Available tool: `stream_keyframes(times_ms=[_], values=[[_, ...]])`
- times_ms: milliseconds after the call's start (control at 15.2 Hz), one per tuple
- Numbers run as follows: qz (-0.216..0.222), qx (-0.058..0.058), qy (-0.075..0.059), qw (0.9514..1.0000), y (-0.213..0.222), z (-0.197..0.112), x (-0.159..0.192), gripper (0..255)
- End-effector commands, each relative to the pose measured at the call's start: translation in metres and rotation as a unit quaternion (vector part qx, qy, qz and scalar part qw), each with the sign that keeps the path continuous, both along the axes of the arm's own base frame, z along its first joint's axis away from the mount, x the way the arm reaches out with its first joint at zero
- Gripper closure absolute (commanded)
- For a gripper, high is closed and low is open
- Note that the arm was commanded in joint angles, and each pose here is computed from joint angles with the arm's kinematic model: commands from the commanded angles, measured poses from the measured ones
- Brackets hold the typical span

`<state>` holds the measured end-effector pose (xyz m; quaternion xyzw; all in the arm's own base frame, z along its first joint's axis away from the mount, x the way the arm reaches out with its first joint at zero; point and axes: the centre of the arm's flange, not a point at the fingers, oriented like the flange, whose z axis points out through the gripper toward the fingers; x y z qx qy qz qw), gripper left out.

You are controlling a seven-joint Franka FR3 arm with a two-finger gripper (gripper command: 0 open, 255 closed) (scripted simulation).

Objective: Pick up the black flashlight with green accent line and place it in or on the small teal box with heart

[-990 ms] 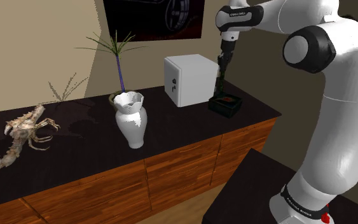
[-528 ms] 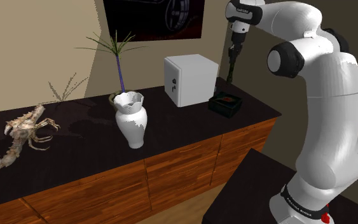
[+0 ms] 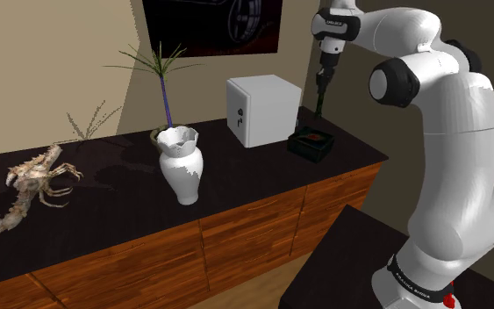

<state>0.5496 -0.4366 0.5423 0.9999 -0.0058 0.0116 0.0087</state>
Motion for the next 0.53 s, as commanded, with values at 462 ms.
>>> stream_keyframes(times_ms=[462], values=[[0.0,0.0,0.0,1.0,0.0,-0.047,0.0,255]])
